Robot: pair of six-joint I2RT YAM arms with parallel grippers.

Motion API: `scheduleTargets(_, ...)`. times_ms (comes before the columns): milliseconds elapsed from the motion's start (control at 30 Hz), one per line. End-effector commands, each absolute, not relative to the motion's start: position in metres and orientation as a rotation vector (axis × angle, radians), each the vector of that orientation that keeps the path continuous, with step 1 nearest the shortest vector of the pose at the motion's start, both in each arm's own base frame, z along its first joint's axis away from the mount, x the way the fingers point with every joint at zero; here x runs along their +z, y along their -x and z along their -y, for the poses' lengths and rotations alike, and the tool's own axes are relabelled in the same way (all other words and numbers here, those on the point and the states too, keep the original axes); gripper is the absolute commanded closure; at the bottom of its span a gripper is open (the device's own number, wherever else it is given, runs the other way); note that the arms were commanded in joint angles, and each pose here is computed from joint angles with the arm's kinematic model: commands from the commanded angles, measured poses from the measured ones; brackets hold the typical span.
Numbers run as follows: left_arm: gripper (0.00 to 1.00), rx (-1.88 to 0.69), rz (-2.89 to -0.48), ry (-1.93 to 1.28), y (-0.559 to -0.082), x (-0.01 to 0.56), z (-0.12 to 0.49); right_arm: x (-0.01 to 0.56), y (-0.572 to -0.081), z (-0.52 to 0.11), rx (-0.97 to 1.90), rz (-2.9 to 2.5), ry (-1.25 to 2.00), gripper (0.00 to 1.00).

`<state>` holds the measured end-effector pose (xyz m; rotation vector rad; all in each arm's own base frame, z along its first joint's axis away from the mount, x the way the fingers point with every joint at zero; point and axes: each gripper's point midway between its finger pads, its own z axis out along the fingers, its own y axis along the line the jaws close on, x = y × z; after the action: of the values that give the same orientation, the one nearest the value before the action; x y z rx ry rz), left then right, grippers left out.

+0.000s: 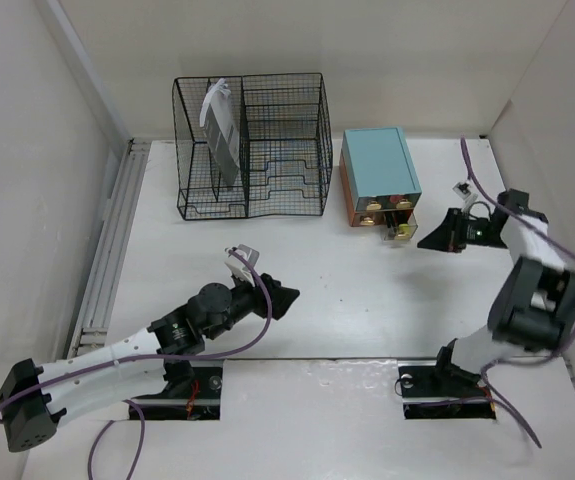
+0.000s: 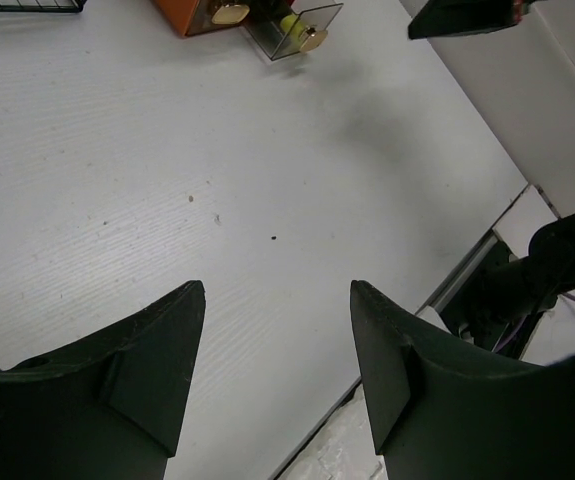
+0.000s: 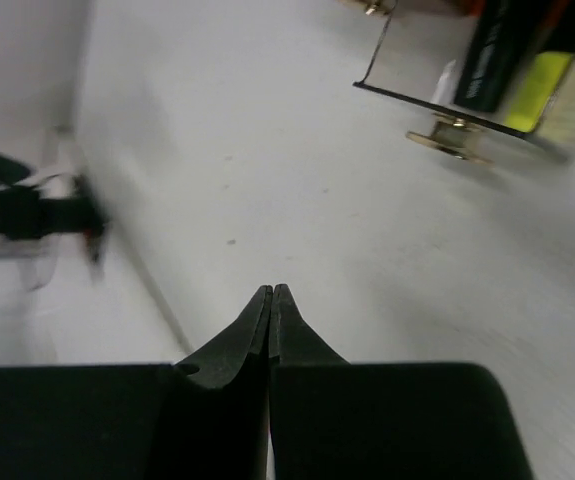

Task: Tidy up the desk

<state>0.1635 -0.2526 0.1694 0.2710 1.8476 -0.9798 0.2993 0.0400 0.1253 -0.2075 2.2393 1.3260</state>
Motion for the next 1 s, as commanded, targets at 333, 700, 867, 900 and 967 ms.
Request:
scheduleTargets(333,0.43,-1.084,-1.746,-0.264,-0.161,0.207,0.264,0.088,-0.347,0.035,0.846,-2.344,-0.333,1.00)
scheduleTargets(700,0.43,-1.084,-1.763,-0.243,-0.160,0.195,0.260,0.103,-0.367,0.048,0.753,-2.156,-0.423,1.00)
scheduleTargets(867,0.43,-1.084,-1.763,-0.243,-0.160,0.197,0.261,0.088,-0.368,0.030,0.840,-2.191,-0.447,1.00)
scheduleTargets(900,0.43,-1.084,-1.763,-0.243,-0.160,0.197,0.261,0.085,-0.370,0.023,0.852,-2.200,-0.426,1.00)
scheduleTargets(967,0.43,-1.084,-1.763,-0.243,-0.160,0.197,0.261,0.086,-0.375,0.014,0.877,-2.201,-0.419,1.00)
